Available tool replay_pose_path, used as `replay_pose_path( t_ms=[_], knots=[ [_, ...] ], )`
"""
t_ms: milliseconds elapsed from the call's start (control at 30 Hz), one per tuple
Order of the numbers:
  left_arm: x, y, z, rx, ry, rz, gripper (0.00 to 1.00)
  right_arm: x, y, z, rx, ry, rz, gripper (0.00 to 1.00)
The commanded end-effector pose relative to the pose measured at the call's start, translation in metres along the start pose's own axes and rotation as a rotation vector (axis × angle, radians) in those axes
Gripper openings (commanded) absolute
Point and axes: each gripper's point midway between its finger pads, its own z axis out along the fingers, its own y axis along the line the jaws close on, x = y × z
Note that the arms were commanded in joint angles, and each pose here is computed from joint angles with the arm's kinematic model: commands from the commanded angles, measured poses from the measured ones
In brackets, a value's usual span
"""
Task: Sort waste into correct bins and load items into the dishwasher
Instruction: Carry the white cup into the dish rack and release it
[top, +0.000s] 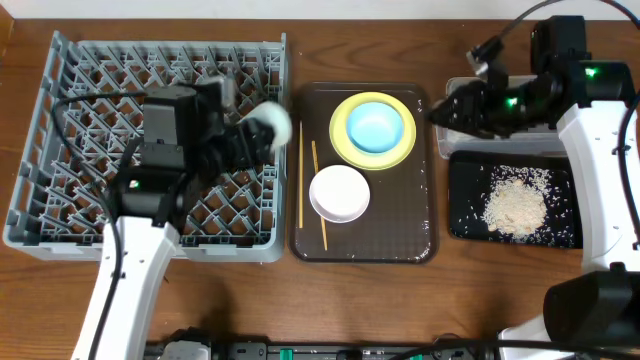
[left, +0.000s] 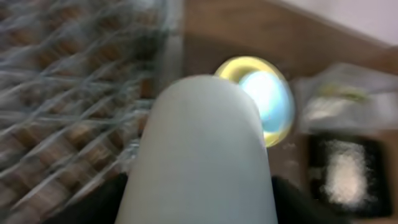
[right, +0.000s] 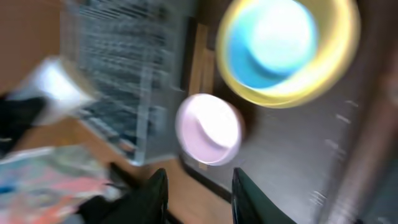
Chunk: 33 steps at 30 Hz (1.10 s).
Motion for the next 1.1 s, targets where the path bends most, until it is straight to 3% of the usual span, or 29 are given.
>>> replay_pose_path(
  t_ms=[0, 367, 1067],
  knots=[
    [-0.032, 0.041, -0.047, -0.288, -0.129, 0.019, 0.53, 0.005, -0.036, -0.008, 0.227, 0.01, -0.079, 0.31],
    [0.01, 0.105, -0.073, -0.476, 0.071, -0.169, 0.53, 0.007, -0.044, -0.01, 0.294, 0.017, -0.093, 0.32],
    [0.068, 0.163, 0.024, -0.571, 0.526, -0.274, 0.54, 0.008, -0.044, -0.01, 0.294, 0.021, -0.091, 0.32]
  ],
)
